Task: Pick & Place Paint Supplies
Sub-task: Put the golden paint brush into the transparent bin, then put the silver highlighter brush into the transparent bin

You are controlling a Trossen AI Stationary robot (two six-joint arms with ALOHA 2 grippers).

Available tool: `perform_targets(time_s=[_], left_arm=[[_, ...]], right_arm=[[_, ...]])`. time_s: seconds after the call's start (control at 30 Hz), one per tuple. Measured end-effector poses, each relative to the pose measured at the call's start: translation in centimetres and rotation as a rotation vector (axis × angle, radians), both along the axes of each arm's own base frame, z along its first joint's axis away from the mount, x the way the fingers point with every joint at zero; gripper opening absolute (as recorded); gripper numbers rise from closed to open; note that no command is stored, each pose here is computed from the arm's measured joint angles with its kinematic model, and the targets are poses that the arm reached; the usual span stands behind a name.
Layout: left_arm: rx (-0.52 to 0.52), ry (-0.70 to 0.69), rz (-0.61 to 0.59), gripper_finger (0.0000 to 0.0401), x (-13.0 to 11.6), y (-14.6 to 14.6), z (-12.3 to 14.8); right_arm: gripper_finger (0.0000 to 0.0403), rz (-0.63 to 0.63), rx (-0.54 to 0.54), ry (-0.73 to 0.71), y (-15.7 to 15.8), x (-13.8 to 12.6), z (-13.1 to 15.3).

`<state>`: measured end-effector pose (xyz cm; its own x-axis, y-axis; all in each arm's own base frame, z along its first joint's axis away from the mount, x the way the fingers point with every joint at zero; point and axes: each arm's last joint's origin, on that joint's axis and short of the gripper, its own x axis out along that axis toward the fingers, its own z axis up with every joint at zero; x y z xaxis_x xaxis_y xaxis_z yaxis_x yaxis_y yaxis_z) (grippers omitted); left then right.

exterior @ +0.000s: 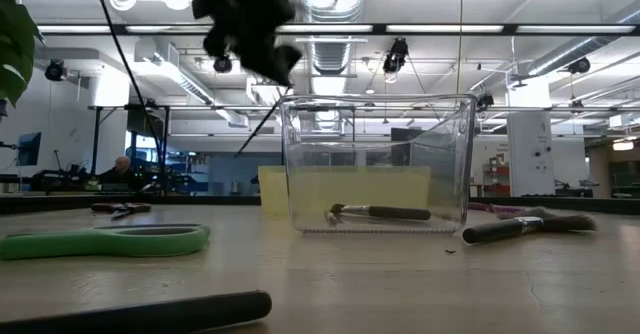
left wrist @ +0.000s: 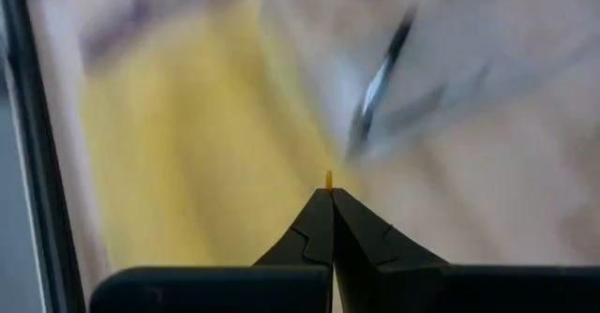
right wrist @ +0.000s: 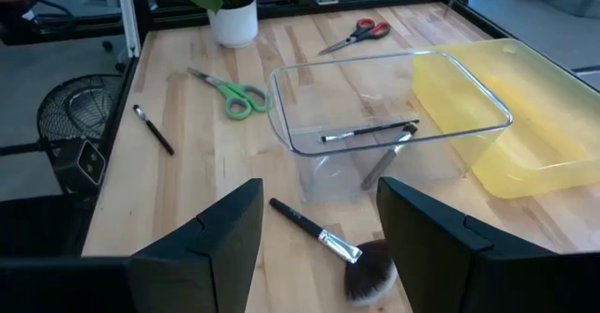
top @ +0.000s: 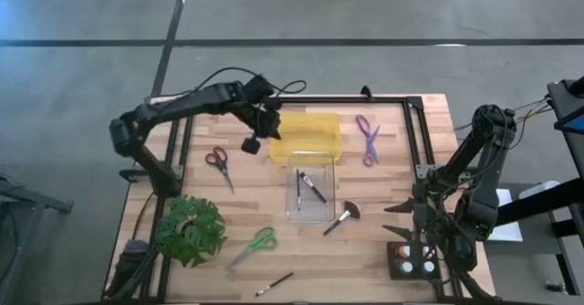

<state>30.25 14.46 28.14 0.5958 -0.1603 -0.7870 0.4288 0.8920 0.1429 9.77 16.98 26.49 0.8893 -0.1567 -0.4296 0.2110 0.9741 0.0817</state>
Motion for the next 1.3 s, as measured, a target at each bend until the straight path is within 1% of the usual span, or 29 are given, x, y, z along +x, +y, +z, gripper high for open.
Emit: perform_targets(time_s=[0.13,0.23,0.37,0.53,0.6,0.67,0.77,0.93,1.03,1.13,1.3], left_arm=[[0.005,-0.209,-0.172,0.0,1.7,-4.0,2.5],[0.015,-0.289,-0.263,0.0,3.0,-6.8,3.2],[-0.016,-0.396,-0.399,0.0,4.3,-10.1,3.8],[-0.016,-0.455,-0.53,0.0,6.3,-13.6,2.6],[-0.012,-0.465,-0.591,0.0,7.1,-14.4,1.6],[0.004,-0.446,-0.628,0.0,7.9,-14.5,0.1],[0.006,-0.392,-0.63,0.0,8.9,-14.2,-2.2],[0.008,-0.324,-0.538,0.0002,9.9,-12.4,-4.4],[0.0,-0.323,-0.491,0.0018,10.1,-11.8,-4.5],[0.01,-0.347,-0.435,0.0045,10.3,-11.7,-4.0],[0.016,-0.326,-0.421,0.0091,9.9,-11.6,-3.7]], right_arm=[[0.0209,0.007,-0.011,0.001,0.0,0.0,0.1],[0.0209,0.016,-0.01,0.002,0.1,0.0,0.4],[0.0209,0.031,-0.025,0.004,0.2,0.1,0.7],[0.0209,0.044,-0.043,0.004,0.3,0.1,0.9],[0.0209,0.047,-0.05,0.006,0.3,0.1,0.9],[0.0209,0.05,-0.05,0.005,0.3,0.1,0.9],[0.0209,0.056,-0.04,0.01,0.4,0.1,0.9],[0.0209,0.072,-0.036,0.017,0.6,0.2,1.0],[0.0209,0.077,-0.045,0.018,0.6,0.2,1.0],[0.0209,0.078,-0.048,0.019,0.6,0.2,1.0],[0.0209,0.078,-0.049,0.019,0.6,0.2,1.0]])
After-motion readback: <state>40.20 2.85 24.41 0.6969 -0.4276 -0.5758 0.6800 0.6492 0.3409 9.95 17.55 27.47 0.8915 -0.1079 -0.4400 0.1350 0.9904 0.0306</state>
